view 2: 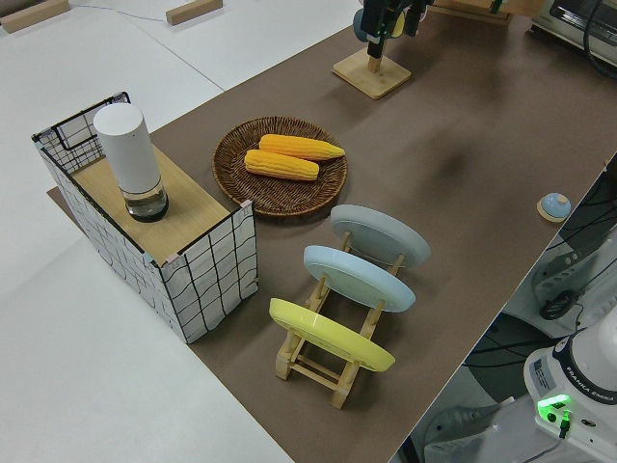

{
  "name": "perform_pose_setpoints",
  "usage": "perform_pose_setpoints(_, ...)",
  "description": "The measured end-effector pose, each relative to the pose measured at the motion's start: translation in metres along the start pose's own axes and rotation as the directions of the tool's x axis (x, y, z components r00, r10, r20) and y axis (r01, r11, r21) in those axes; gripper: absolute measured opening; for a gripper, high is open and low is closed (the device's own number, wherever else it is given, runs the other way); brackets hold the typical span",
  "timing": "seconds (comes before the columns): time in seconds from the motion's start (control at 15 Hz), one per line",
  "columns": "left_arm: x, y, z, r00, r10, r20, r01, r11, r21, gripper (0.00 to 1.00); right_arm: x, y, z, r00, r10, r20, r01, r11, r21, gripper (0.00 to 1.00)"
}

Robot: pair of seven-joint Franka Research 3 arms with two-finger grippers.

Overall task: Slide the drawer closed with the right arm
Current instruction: 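Swing the right arm to the drawer front and push it away from the robot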

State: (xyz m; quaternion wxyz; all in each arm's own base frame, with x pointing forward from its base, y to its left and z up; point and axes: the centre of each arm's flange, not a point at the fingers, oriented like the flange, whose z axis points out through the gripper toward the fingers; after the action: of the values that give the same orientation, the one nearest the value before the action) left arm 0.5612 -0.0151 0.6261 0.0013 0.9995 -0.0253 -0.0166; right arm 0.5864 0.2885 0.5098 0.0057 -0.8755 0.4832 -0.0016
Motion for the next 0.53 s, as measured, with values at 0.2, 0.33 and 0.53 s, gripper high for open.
perform_pose_setpoints(0.2, 0.000, 0.000, 0.000, 1.0000, 0.000, 0.000, 0.000, 1.000, 0.000, 1.00, 0.014, -0.003, 0.013, 0.999, 0.016, -0.032, -0.016, 1.000, -0.014, 0.01)
perform_pose_setpoints(0.33, 0.000, 0.000, 0.000, 1.0000, 0.000, 0.000, 0.000, 1.000, 0.000, 1.00, 0.019, -0.004, 0.017, 0.999, 0.020, -0.039, -0.021, 1.000, -0.015, 0.01)
perform_pose_setpoints(0.53, 0.000, 0.000, 0.000, 1.0000, 0.000, 0.000, 0.000, 1.000, 0.000, 1.00, 0.032, -0.005, 0.019, 0.998, 0.028, -0.050, -0.028, 1.000, -0.002, 0.01)
